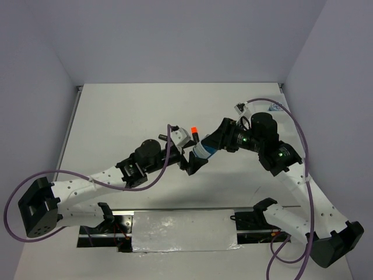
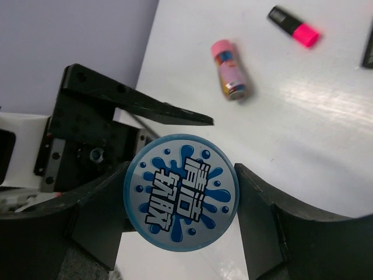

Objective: Sort the stationery into containers
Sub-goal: Place the stationery in the storage box.

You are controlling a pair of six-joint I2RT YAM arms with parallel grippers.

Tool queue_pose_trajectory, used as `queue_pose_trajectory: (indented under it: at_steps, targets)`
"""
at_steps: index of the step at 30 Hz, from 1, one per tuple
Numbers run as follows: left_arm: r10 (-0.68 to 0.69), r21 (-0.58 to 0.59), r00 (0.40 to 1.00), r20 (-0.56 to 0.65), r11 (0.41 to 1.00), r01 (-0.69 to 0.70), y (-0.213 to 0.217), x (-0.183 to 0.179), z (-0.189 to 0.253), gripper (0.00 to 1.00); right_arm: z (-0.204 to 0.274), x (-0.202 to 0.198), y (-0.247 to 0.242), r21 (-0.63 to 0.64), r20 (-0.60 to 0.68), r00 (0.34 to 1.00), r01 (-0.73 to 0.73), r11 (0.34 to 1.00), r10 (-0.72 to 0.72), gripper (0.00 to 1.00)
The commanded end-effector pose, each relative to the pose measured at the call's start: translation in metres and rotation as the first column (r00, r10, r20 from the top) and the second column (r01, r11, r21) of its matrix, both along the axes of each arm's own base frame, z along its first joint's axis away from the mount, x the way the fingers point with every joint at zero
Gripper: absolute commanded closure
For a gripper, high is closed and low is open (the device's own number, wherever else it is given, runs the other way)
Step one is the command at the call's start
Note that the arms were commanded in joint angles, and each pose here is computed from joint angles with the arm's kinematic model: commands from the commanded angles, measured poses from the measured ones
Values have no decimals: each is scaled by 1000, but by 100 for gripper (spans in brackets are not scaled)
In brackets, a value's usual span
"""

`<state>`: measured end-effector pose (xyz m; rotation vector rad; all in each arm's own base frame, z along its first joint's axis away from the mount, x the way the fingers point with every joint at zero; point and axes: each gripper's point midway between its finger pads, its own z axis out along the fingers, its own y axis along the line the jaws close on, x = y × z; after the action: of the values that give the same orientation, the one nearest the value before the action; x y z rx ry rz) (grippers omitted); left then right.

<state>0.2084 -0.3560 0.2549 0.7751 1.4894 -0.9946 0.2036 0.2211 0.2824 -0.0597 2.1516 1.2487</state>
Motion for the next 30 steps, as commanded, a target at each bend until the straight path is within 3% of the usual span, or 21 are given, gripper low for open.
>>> queue_pose_trajectory:
  at_steps: [1,4,9,10,12,13,15,19,24,26,28,29,30]
  targets:
    - [241,10,970,2,970,-241,20,40,24,1,22,25,-20,-76,150,981,136,988,-123,100]
    - [331,68,943,-28,942,-328,37,47,21,1,24,65,-60,-186,224,920,364,913,-321,100]
    - [494,227,863,-107,857,-463,74,55,-5,1,32,111,-111,-236,295,818,562,793,-493,100]
    - [566,247,814,-132,814,-526,90,62,-3,1,32,125,-145,-275,345,722,688,671,-600,100]
    - [636,242,726,-261,771,-589,104,60,5,1,27,148,-178,-309,404,618,786,535,-675,100]
    - [679,339,675,-289,732,-591,121,50,-13,1,23,158,-205,-316,423,545,837,446,-724,100]
    - [670,350,648,-362,742,-572,127,34,-9,1,14,187,-222,-299,435,499,865,402,-750,100]
    - [603,426,679,-420,791,-439,147,-14,-14,1,-2,237,-261,-317,496,411,906,281,-765,100]
    - [630,482,700,-337,754,-446,191,-37,-27,1,-18,286,-289,-380,515,413,896,232,-751,100]
    - [663,483,685,-304,726,-489,209,-39,-29,1,-23,306,-293,-385,514,430,889,248,-742,100]
    - [626,454,718,-305,758,-468,206,-43,-25,1,-23,324,-292,-382,511,461,878,289,-726,100]
    - [567,394,756,-327,809,-436,196,-47,-19,1,-28,327,-291,-401,496,477,867,296,-726,100]
    - [555,377,765,-326,818,-433,195,-47,-17,1,-29,330,-296,-406,492,469,869,282,-733,100]
